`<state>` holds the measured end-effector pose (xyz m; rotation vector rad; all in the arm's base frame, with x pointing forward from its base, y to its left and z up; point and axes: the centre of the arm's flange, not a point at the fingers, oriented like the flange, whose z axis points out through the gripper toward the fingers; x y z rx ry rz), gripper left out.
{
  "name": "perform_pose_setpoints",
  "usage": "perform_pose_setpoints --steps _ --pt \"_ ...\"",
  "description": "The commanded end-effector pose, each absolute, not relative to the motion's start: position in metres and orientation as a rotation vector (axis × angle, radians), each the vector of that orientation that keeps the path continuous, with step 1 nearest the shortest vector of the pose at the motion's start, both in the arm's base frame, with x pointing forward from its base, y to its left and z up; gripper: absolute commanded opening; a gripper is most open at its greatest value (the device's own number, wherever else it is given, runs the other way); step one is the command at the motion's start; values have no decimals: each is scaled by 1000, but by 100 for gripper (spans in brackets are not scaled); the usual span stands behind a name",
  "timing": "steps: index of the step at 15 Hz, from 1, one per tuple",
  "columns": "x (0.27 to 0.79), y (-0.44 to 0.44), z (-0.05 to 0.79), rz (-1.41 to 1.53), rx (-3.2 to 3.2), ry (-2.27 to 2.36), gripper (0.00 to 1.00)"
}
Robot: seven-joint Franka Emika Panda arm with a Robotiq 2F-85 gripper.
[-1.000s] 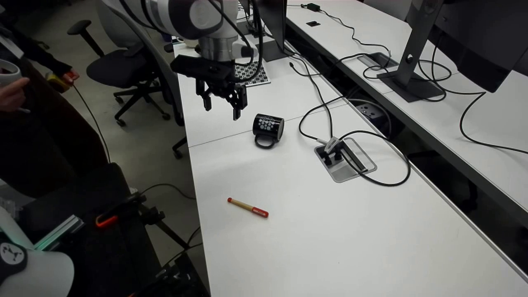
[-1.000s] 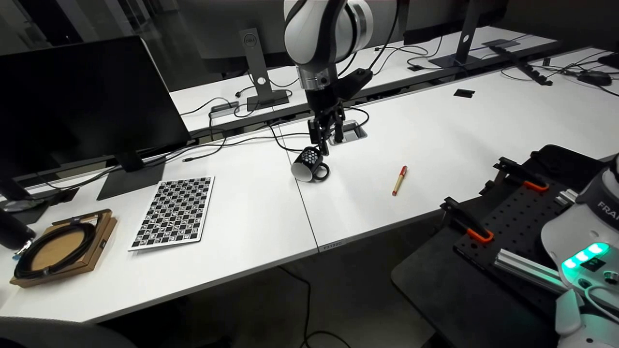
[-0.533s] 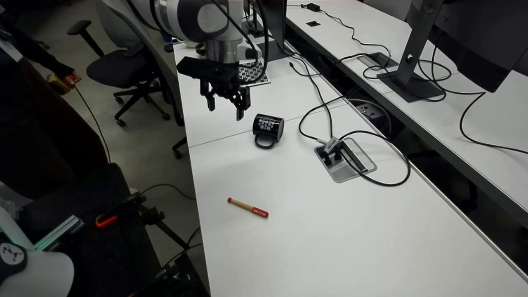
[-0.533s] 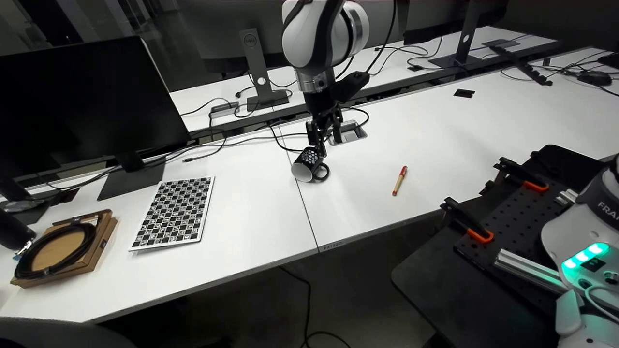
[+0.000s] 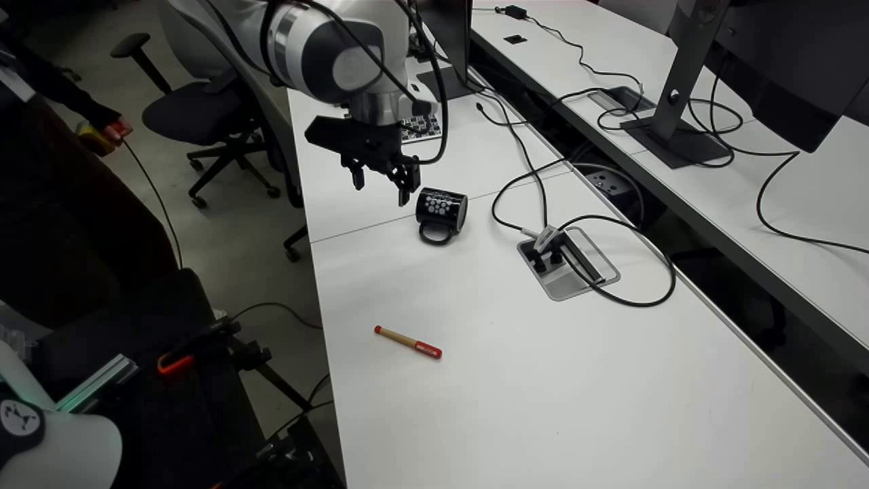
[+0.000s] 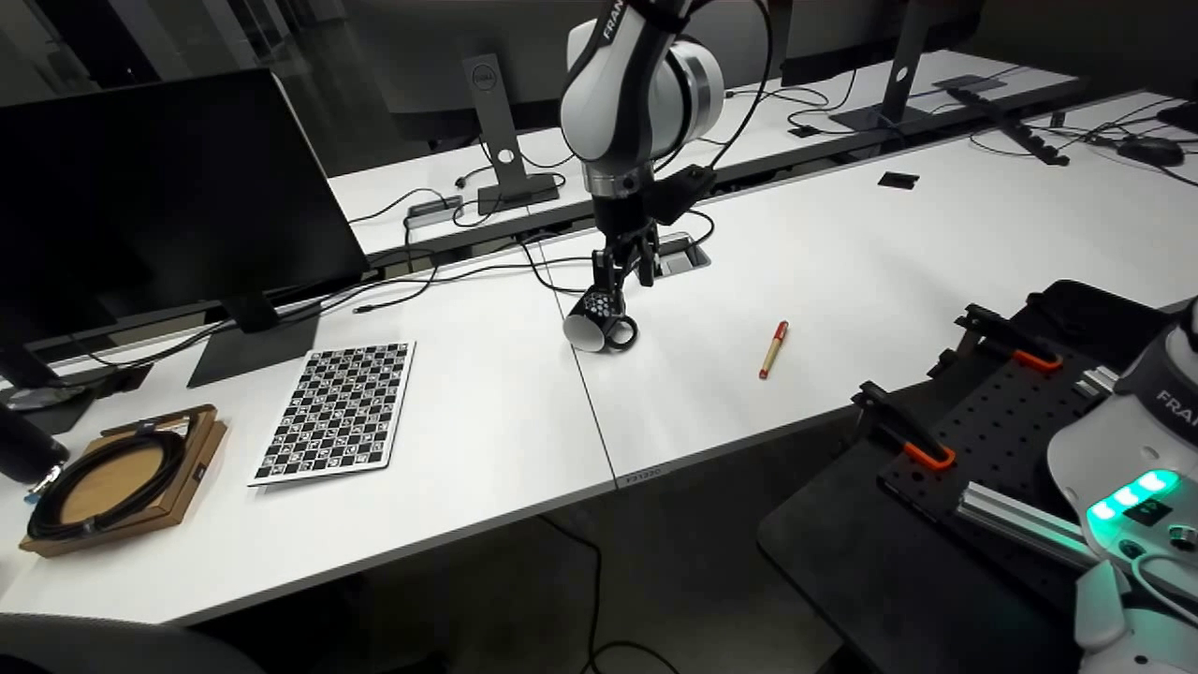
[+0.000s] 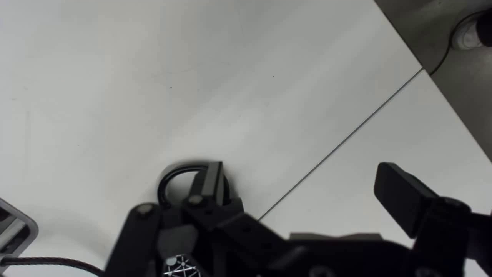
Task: Pick the cup and put it upright
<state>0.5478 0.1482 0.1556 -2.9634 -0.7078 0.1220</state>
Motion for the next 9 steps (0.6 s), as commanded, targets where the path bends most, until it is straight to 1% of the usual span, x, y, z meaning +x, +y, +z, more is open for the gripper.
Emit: perform_pose_setpoints --steps 1,9 --pt "554 137 119 43 -2926 -710 100" --pt "568 139 70 -16 -2906 -734 100"
